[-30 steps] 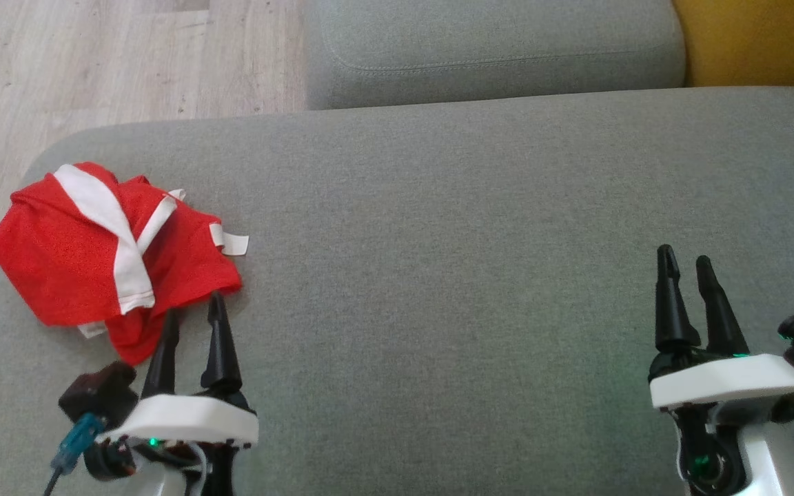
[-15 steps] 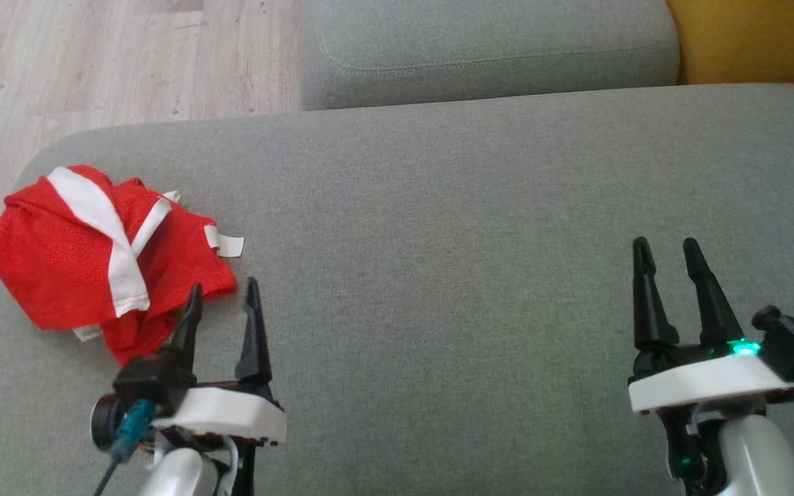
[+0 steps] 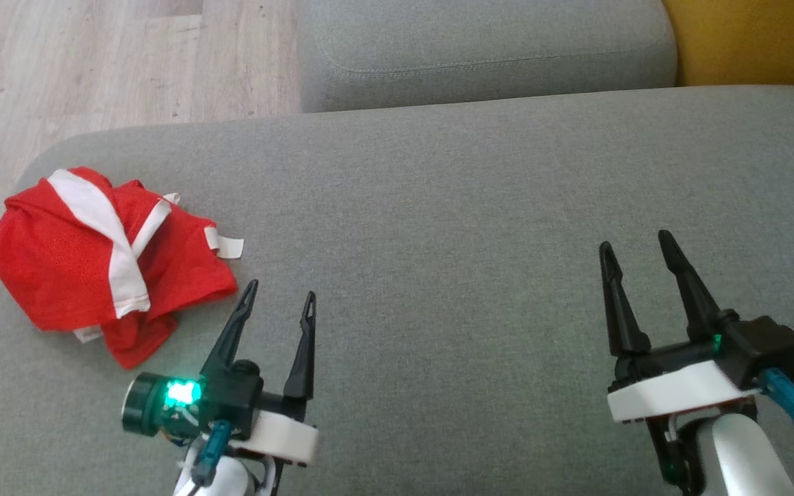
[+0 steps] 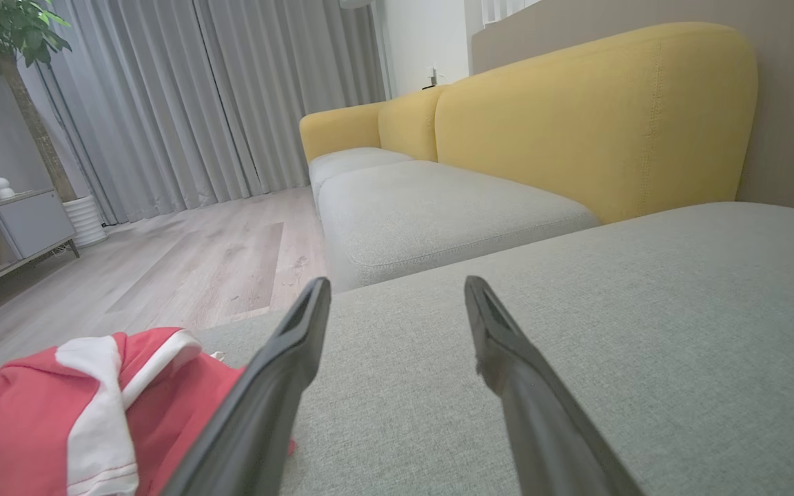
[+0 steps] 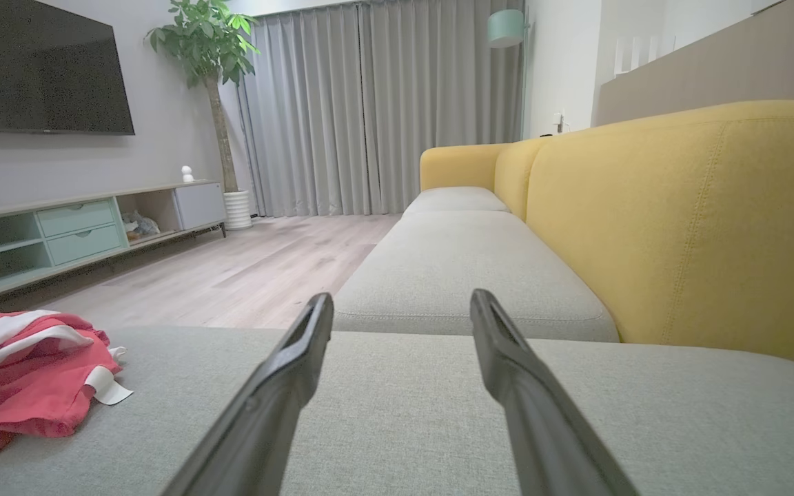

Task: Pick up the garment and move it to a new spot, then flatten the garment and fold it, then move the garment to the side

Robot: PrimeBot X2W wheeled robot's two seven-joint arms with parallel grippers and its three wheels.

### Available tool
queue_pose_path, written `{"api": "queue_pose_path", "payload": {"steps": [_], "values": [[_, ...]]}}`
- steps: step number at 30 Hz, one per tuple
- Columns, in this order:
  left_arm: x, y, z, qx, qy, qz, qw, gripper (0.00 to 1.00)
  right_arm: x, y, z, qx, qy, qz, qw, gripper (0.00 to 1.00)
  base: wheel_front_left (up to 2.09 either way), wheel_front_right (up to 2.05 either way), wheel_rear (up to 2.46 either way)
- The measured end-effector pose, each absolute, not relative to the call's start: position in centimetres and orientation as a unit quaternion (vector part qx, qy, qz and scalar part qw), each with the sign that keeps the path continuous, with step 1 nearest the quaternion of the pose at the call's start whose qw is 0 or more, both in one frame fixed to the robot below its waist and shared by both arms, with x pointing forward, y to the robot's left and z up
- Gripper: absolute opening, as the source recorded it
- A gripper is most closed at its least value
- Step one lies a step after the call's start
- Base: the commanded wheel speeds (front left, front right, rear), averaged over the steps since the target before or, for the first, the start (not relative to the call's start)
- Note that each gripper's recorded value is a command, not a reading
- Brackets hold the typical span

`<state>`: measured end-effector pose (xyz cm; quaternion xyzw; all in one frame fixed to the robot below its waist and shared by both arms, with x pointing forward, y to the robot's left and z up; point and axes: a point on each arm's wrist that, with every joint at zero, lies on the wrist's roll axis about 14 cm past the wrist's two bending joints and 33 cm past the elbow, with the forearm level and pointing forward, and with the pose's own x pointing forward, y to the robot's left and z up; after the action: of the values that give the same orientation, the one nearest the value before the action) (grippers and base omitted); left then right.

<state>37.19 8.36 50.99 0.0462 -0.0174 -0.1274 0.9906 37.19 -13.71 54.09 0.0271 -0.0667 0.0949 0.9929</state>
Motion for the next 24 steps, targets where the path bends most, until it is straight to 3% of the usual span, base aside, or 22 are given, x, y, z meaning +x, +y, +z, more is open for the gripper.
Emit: {"api": "queue_pose_path", "payload": {"steps": [13, 18, 24], "values": [[37.3, 9.4, 52.1, -0.057, -0.024, -0.102, 0.993, 1.00, 37.0, -14.1, 52.8, 0.088, -0.058, 0.084, 0.991, 1.00, 0.00, 0.00, 0.00], [36.1, 9.4, 48.6, -0.048, 0.022, -0.111, 0.992, 1.00, 36.5, -14.2, 49.9, 0.096, -0.017, 0.078, 0.992, 1.00, 0.00, 0.00, 0.00], [35.7, 8.6, 47.9, -0.020, 0.020, -0.128, 0.991, 1.00, 36.0, -14.1, 47.5, 0.078, 0.018, 0.079, 0.994, 1.00, 0.00, 0.00, 0.00]]}}
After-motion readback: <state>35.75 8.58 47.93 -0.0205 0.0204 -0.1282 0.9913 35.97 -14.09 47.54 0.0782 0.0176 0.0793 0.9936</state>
